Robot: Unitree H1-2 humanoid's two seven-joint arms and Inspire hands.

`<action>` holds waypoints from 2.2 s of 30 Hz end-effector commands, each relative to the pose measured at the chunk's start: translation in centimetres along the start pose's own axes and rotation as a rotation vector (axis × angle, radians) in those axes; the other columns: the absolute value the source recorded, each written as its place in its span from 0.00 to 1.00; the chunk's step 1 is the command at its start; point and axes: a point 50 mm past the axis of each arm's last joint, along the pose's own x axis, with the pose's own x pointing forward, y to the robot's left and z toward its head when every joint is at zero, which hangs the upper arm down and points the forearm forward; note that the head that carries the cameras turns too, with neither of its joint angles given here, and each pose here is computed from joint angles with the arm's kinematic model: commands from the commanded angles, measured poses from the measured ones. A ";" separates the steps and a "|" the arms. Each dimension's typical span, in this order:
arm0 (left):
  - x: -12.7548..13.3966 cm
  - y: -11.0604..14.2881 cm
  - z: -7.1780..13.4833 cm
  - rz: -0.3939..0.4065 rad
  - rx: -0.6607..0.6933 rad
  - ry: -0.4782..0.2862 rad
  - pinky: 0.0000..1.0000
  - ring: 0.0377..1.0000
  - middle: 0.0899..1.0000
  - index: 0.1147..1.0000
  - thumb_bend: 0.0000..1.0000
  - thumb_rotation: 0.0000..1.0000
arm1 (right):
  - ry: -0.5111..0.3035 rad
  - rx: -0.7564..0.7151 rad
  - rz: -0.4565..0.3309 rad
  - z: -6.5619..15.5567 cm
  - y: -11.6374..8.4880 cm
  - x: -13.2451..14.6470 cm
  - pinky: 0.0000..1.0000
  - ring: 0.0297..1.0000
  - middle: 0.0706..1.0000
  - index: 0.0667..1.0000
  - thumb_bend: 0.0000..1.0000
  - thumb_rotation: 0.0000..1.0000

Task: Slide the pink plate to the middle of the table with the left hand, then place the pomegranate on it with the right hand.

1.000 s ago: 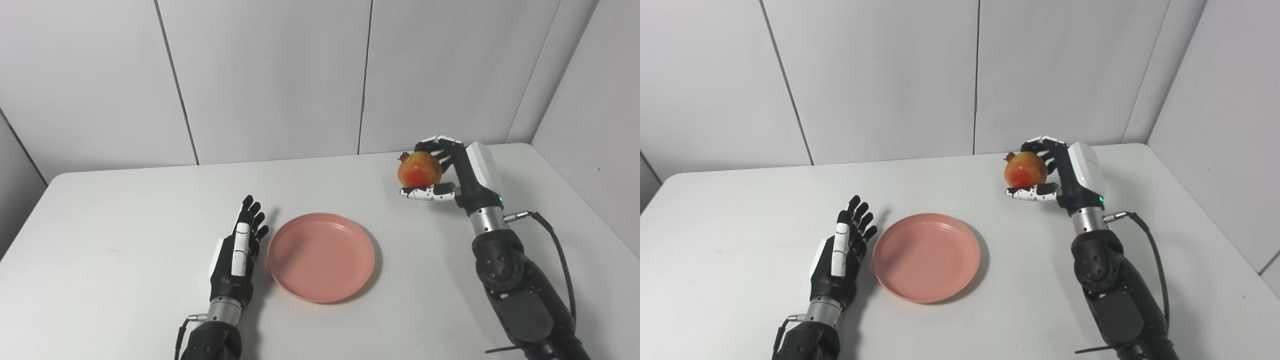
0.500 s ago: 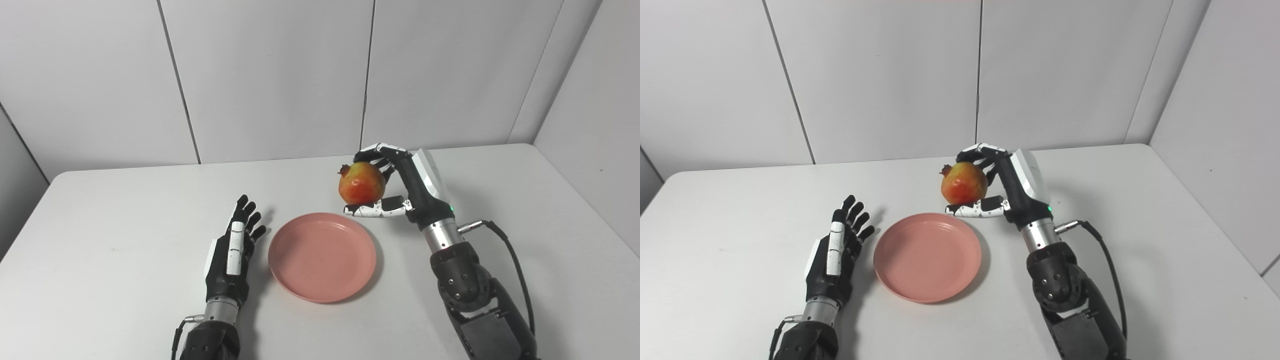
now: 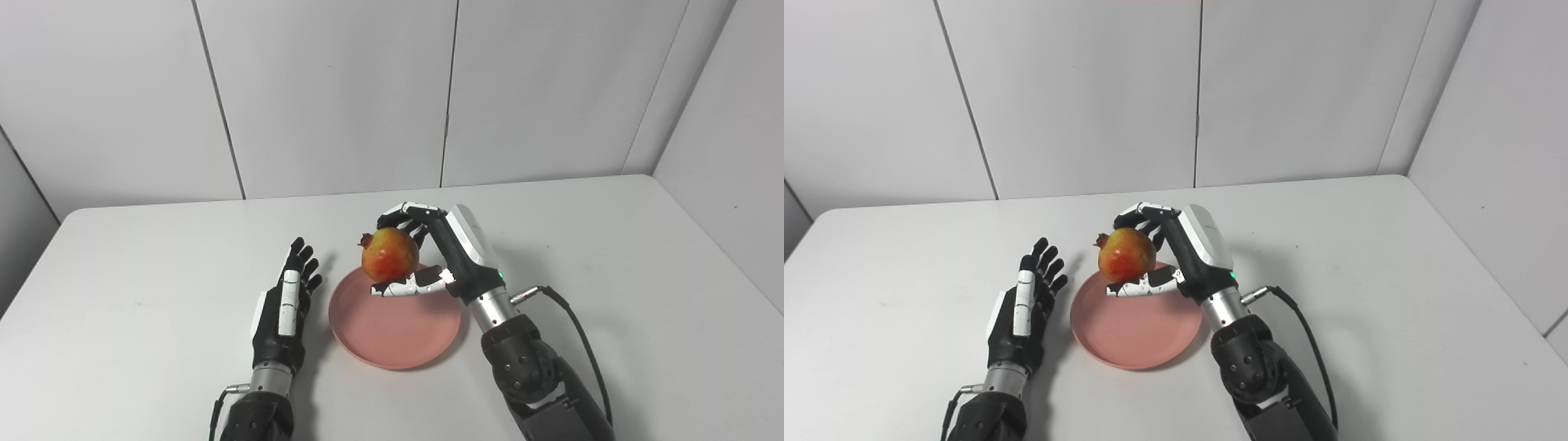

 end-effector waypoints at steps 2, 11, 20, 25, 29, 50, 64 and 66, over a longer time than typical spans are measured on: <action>1.0 -0.8 2.0 -0.020 0.023 -0.101 0.92 0.96 0.97 0.94 0.69 0.97 | -0.091 0.011 -0.014 1.0 0.0 1.0 0.33 0.39 0.41 0.49 0.52 0.00; 0.9 -0.9 2.1 -0.039 0.012 -0.122 0.92 0.95 0.97 0.93 0.68 0.97 | -0.086 -0.028 0.001 -1.3 1.0 0.5 0.28 0.33 0.39 0.50 0.52 0.00; 1.0 -0.9 2.2 -0.061 0.022 -0.117 0.92 0.96 0.98 0.95 0.71 0.97 | -0.093 -0.097 0.045 -2.3 0.6 -0.1 0.29 0.34 0.39 0.50 0.52 0.00; 1.0 -0.8 2.1 -0.059 0.015 -0.114 0.93 0.97 0.98 0.95 0.72 0.96 | -0.117 -0.129 0.038 -2.6 0.3 -0.2 0.30 0.35 0.39 0.49 0.52 0.00; 1.1 -0.8 2.2 -0.079 0.019 -0.114 0.93 0.97 0.98 0.95 0.71 0.95 | -0.132 -0.154 0.026 -2.7 0.1 -0.1 0.41 0.45 0.44 0.46 0.52 0.00; 0.9 -0.7 2.6 -0.046 0.026 -0.106 0.94 0.97 0.97 0.93 0.70 0.95 | -0.047 -0.233 0.140 -2.2 0.0 -0.9 0.76 0.87 0.89 0.46 0.51 0.15; 0.9 -0.6 2.9 -0.061 0.039 -0.109 0.93 0.96 0.97 0.94 0.70 0.97 | -0.008 -0.233 0.191 -2.3 -0.1 -1.1 0.85 0.92 0.92 0.46 0.51 0.17; 0.9 -0.6 2.9 -0.059 0.049 -0.111 0.93 0.96 0.97 0.94 0.70 0.97 | -0.009 -0.229 0.198 -2.2 -0.1 -1.1 0.86 0.93 0.92 0.46 0.51 0.17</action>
